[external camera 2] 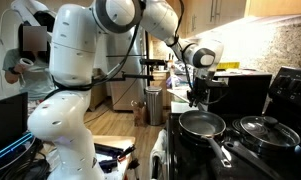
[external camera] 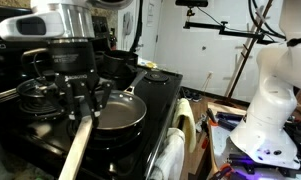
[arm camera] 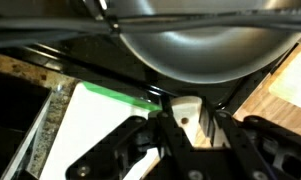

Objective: Remove the wooden spoon from the pot on the right side of the stove and place it on the left side of the countertop

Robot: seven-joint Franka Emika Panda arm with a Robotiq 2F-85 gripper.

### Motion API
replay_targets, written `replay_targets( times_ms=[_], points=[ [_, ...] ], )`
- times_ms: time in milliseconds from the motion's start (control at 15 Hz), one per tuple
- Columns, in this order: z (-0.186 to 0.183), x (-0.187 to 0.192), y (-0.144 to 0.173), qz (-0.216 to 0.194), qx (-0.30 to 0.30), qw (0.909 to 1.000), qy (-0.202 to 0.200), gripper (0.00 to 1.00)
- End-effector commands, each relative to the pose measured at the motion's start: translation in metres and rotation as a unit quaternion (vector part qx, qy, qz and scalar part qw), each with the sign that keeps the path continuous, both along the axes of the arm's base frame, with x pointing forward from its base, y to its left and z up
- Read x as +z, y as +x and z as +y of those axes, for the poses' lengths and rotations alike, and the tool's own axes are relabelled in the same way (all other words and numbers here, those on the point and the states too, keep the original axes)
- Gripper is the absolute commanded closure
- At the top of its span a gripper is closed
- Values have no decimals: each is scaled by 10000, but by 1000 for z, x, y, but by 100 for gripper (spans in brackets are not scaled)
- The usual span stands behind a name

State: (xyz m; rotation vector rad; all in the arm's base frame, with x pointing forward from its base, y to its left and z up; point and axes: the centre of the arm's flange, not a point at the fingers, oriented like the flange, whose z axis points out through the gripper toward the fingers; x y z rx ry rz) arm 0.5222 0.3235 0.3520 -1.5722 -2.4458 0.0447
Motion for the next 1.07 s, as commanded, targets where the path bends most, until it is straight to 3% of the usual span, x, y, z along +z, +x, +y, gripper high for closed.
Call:
replay_targets(
  times_ms=[0,467,667,733,1000],
  points=[
    [51,-13,19,-71,268,9996,110,93],
    [107,-70,30,256,393,9984,303,93],
    [112,-93,31,447,197,9982,337,93],
    [112,-96,32,394,120,9975,571,93],
    [92,-81,15,256,-541,9955,736,93]
  ],
)
